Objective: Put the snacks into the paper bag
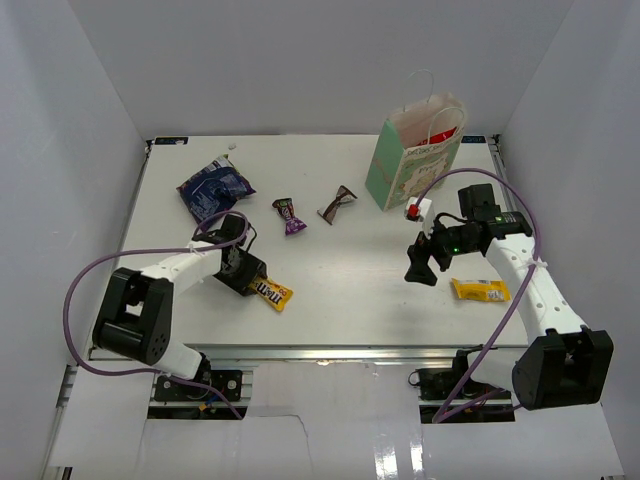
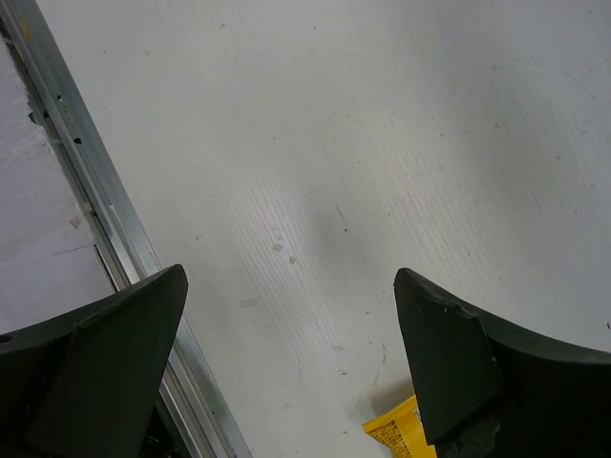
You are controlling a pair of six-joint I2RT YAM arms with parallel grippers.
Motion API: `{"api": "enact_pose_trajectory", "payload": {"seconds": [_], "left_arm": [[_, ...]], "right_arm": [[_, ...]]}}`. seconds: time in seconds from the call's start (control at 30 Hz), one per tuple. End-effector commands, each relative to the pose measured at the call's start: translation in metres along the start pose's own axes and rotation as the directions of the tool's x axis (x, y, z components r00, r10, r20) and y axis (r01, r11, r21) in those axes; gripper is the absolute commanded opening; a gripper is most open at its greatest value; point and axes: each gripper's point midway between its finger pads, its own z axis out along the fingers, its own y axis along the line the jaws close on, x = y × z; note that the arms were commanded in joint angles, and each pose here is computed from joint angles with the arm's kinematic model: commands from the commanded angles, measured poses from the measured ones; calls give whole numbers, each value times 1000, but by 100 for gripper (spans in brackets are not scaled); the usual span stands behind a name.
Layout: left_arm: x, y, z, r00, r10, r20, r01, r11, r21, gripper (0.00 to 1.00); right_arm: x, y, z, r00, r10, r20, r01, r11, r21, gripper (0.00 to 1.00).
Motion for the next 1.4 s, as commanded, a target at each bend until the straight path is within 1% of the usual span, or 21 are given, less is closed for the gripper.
{"api": "enact_pose_trajectory", "payload": {"seconds": [0.0, 0.07, 0.23, 0.3, 0.4, 0.5, 0.57, 0.67, 0.73, 0.77, 0.83, 0.87, 0.9, 0.93, 0.97, 1.0, 1.07, 1.1, 1.13, 1.2, 1.37], "left_arm": [[-2, -4, 8, 1000, 9, 16, -10, 1000, 27, 56], [-1, -5, 10, 1000, 27, 11, -28, 999, 38, 45], [0, -34, -7, 994, 110, 7, -110, 982, 156, 30], [-3, -51, -19, 987, 154, 36, -158, 964, 213, 29], [-6, -101, -58, 961, 256, 108, -278, 880, 385, 27], [-4, -157, -107, 915, 347, 208, -402, 721, 565, 26], [-4, -201, -147, 885, 367, 287, -458, 577, 676, 25], [2, -259, -198, 836, 372, 403, -530, 364, 766, 24], [4, -290, -223, 812, 356, 462, -561, 260, 786, 24], [9, -312, -258, 798, 335, 500, -574, 174, 800, 24], [13, -345, -261, 789, 323, 522, -581, 115, 806, 24], [19, -364, -299, 784, 286, 551, -583, 35, 812, 24], [25, -381, -280, 786, 303, 539, -577, 43, 816, 24], [29, -393, -285, 786, 292, 544, -573, 18, 819, 24], [36, -408, -319, 787, 251, 564, -571, -52, 820, 24], [42, -424, -296, 790, 265, 552, -564, -40, 825, 24], [57, -442, -303, 794, 250, 555, -554, -78, 829, 24], [58, -452, -329, 798, 194, 570, -556, -124, 822, 24], [63, -465, -307, 801, 193, 567, -557, -108, 824, 24], [70, -476, -321, 813, 136, 566, -551, -134, 824, 24], [90, -490, -310, 828, 99, 551, -536, -144, 832, 24]], "right_arm": [[-8, 3, -3, 999, -4, 42, 5, 1000, -2, 94], [-11, 1, -6, 999, -7, 48, 7, 1000, 7, 94], [-20, -5, -15, 997, -35, 72, 32, 999, 41, 93], [-25, -7, -22, 995, -50, 91, 44, 997, 62, 92], [-33, -11, -34, 989, -85, 121, 72, 992, 104, 88], [-39, -21, -45, 982, -103, 161, 76, 983, 167, 83], [-37, -27, -54, 976, -85, 203, 42, 978, 205, 81], [-36, -32, -63, 962, -92, 257, 27, 969, 246, 81], [-34, -36, -68, 959, -89, 269, 11, 961, 276, 80], [-32, -36, -69, 960, -74, 271, -5, 961, 277, 80], [-27, -38, -70, 961, -49, 272, -33, 957, 287, 80], [-26, -37, -71, 960, -39, 276, -44, 956, 289, 80], [-25, -37, -72, 960, -35, 278, -50, 955, 292, 80], [-24, -38, -74, 960, -27, 279, -60, 952, 300, 80], [-24, -37, -75, 959, -23, 283, -67, 950, 305, 80], [-23, -37, -76, 959, -20, 283, -72, 948, 310, 80], [-21, -36, -77, 958, -13, 287, -82, 944, 318, 80], [-20, -35, -77, 957, -4, 290, -92, 944, 317, 80], [-19, -34, -78, 956, 1, 293, -99, 942, 319, 80], [-16, -33, -77, 955, 15, 296, -114, 941, 320, 80], [-8, -27, -73, 952, 45, 303, -144, 939, 314, 80]]}}
